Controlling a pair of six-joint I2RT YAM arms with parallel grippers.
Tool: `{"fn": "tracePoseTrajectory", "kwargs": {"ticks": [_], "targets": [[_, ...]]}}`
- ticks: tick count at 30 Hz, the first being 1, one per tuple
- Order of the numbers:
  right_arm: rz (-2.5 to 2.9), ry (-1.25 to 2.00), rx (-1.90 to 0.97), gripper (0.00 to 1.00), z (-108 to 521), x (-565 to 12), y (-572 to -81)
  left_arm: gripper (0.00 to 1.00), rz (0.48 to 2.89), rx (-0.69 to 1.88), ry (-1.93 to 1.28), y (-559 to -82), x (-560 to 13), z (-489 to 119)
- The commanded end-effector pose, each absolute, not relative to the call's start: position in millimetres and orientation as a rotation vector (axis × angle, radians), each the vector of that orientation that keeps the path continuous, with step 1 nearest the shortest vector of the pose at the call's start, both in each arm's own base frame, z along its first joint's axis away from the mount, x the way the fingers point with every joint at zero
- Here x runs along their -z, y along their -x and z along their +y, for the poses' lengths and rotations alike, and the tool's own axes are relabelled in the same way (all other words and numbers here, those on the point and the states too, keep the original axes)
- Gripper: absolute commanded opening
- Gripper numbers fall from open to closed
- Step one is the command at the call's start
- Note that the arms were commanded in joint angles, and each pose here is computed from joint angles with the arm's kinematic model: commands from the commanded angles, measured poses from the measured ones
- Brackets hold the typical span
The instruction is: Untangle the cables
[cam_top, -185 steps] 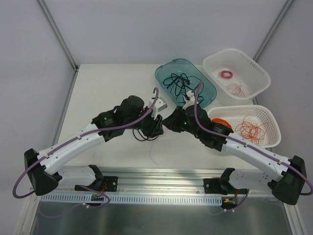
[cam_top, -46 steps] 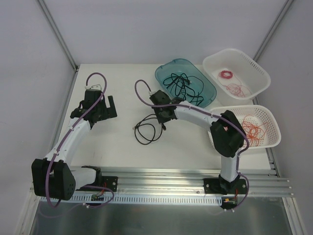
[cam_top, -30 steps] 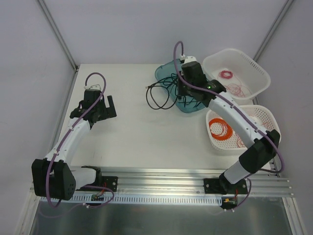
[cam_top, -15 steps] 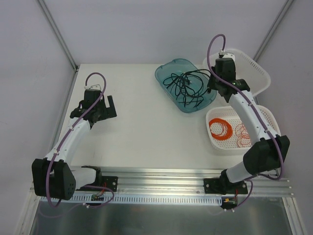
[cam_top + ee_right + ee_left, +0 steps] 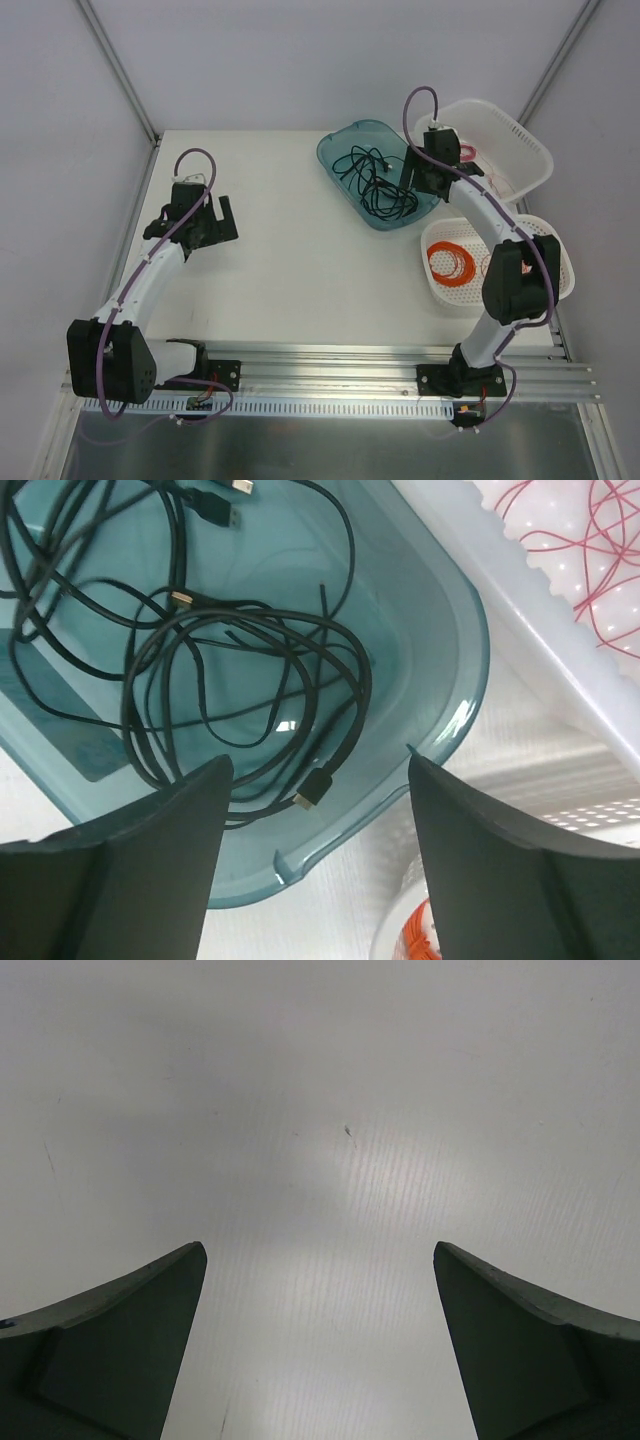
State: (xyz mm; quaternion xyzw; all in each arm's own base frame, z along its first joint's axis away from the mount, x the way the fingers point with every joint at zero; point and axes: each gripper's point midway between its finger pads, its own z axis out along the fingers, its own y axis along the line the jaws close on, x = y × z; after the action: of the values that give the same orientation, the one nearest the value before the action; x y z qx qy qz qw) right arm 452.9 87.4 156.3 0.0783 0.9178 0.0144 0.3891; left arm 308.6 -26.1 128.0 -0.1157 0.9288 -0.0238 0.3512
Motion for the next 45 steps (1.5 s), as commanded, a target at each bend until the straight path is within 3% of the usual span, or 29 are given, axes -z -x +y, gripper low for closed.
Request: {"fn": "tracePoseTrajectory", "kwargs": {"ticks": [1,6,14,25,35,45], "targets": [[2.212,-0.185,-0.105,0.79,91.7,-200.1,-453.2,0.99,2.38,0.093,0.32,-313.8,-138.4,-26.7],[2.143,-0.216,-0.053,0.99,73.9,-234.1,-427.4,0.99,2.377,0.123,0.314,-314.4,-140.8,-30.2],[2.033,-0.267,0.142,0.97,21.8,-303.5,-354.2,0.99,2.337,0.146,0.292,-313.4,-153.4,-31.6],[1.823,-0.306,0.29,0.97,-44.9,-375.7,-205.3,0.99,2.181,0.168,0.258,-298.9,-192.4,-29.7],[1.642,-0.357,0.25,0.97,-74.0,-364.6,-107.1,0.99,1.847,0.2,0.239,-238.1,-259.1,-20.6],[1.554,-0.308,0.162,0.97,-69.7,-332.3,-79.5,0.99,1.53,0.177,0.253,-161.7,-306.9,-0.8]]}}
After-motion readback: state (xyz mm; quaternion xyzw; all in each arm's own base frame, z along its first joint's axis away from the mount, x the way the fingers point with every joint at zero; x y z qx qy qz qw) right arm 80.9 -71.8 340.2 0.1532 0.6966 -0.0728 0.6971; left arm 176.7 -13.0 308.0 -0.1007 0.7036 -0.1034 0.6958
